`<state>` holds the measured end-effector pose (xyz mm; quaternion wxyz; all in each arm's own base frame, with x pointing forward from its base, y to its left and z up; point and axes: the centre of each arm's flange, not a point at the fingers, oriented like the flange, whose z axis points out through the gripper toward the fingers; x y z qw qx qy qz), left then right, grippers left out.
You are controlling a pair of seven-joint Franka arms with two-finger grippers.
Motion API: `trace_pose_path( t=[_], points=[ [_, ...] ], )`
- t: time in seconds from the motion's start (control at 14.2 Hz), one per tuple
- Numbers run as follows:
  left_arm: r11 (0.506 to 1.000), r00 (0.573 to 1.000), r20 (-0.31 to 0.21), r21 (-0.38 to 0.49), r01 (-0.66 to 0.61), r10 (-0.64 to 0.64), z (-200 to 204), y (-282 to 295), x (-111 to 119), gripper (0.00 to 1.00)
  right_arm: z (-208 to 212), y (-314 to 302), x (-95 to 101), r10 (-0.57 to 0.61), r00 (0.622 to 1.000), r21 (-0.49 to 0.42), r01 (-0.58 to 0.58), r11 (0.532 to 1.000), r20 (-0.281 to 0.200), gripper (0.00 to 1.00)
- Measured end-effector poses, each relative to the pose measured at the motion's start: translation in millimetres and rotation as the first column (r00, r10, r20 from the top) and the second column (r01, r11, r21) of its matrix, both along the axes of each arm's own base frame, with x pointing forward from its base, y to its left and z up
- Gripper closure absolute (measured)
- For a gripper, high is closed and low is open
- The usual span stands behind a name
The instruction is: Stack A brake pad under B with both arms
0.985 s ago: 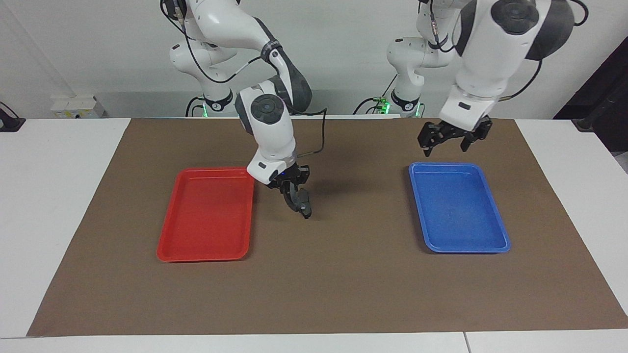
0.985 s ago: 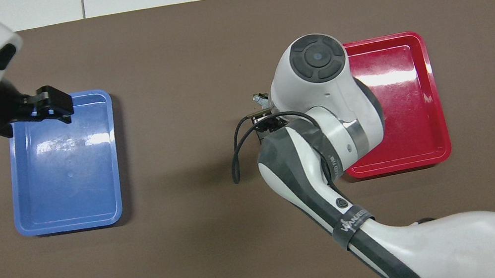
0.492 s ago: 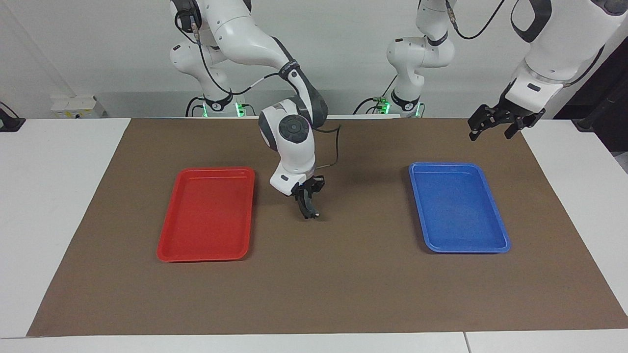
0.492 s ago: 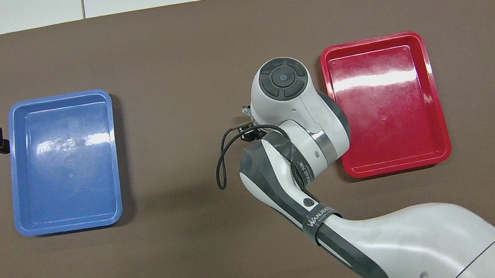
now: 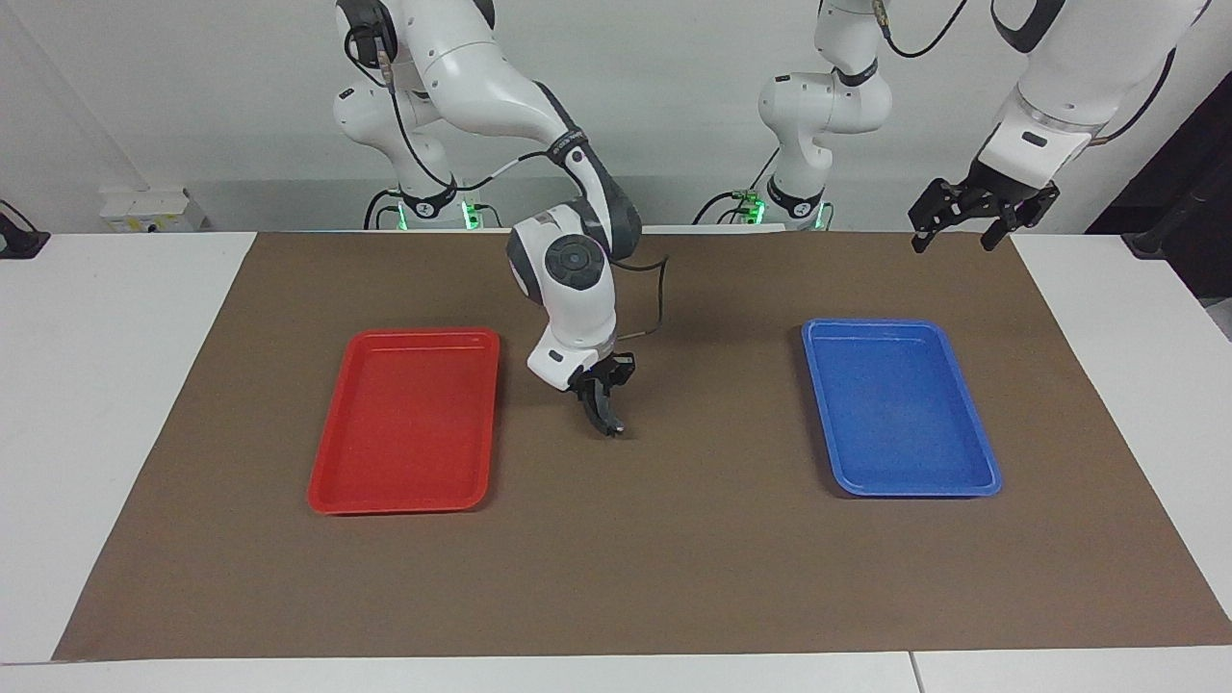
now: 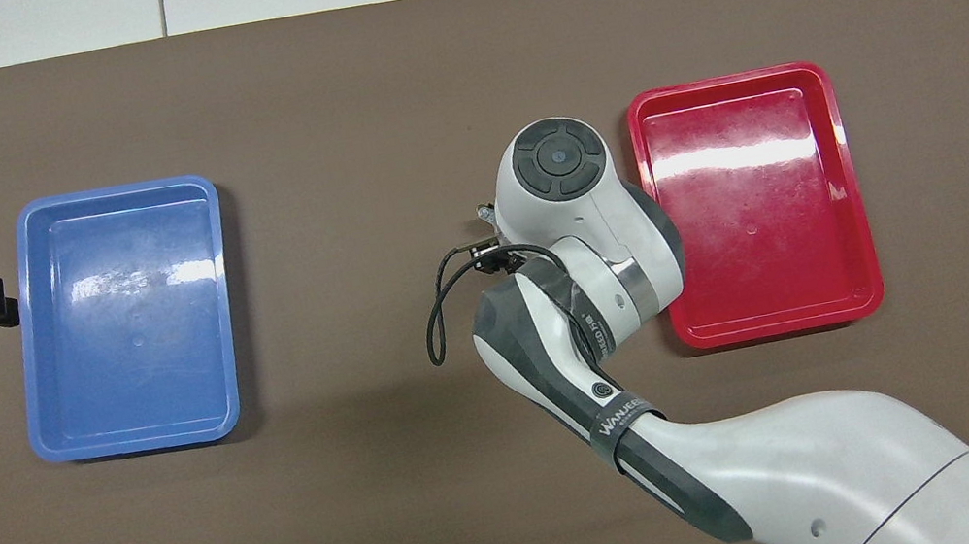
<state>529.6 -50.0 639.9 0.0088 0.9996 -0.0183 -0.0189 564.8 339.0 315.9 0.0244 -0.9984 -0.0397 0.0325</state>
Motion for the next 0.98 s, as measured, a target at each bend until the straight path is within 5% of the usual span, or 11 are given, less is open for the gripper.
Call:
trace_pose_path(
  t=[0.98],
  points=[
    [1.0, 1.0, -0.013, 0.001, 0.002, -0.002, -6.2, -0.9, -0.2, 0.0, -10.2, -3.4, -4.2, 0.045, 0.999, -0.002, -0.045, 0.999, -0.004, 0.57]
  ],
)
